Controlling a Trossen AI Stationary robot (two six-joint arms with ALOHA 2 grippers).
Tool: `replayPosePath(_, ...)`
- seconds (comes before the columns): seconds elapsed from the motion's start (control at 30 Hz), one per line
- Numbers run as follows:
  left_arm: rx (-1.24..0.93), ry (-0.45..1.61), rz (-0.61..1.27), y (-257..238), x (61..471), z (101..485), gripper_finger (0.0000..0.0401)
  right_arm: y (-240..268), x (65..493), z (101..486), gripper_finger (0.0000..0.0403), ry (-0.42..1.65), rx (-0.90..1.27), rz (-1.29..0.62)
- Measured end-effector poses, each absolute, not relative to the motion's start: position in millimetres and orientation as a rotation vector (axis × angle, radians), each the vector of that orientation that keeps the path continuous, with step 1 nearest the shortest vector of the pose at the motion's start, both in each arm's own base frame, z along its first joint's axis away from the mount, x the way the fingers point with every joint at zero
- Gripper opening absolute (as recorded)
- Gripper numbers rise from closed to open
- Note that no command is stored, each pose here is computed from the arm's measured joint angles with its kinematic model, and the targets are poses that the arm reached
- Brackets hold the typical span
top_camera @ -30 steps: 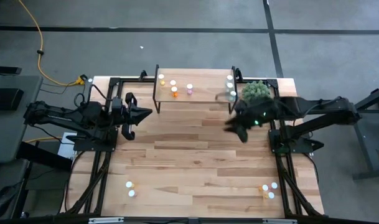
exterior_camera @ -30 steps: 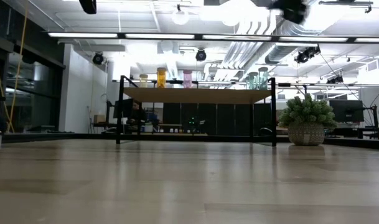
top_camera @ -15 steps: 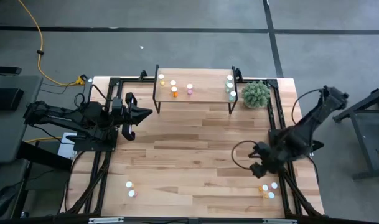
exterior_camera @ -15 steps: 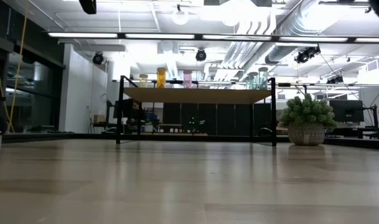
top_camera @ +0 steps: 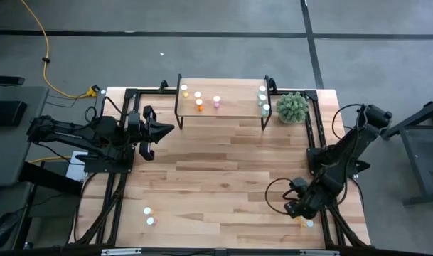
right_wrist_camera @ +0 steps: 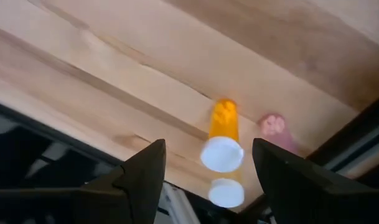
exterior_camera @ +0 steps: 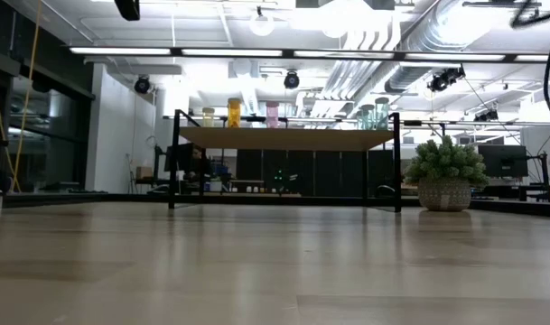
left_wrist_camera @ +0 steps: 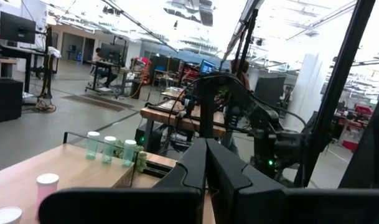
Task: Pick and place medicine bottles onto shelf by color
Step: Put the orange pill bottle aligned with the other orange pill bottles on the shelf
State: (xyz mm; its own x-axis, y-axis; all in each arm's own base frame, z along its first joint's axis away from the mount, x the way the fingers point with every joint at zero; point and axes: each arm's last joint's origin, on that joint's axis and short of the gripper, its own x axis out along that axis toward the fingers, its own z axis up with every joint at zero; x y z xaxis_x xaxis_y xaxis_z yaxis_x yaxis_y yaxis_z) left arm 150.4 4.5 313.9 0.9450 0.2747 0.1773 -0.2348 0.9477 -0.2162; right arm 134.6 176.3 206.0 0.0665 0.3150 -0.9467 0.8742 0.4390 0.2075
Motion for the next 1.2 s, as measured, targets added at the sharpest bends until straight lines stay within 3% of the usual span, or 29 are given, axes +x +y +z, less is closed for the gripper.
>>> replayPosePath(0.63, -0.193, -0.209, 0.281, 5.1, 150.2, 314.0, 0.0000, 194.5, 143.8, 177.7, 0.0229, 1.610, 1.068, -0.640)
replayPosePath(1.0, -0.194, -0.209, 0.281, 5.0, 150.3, 313.8, 0.0000, 194.6, 143.9, 177.9, 0.0148, 1.610, 1.069, -0.639)
replayPosePath(1.2, -0.193, -0.209, 0.281, 5.0, 150.2, 313.9, 0.0000, 194.9, 143.9, 178.0, 0.0127, 1.616, 1.072, -0.635)
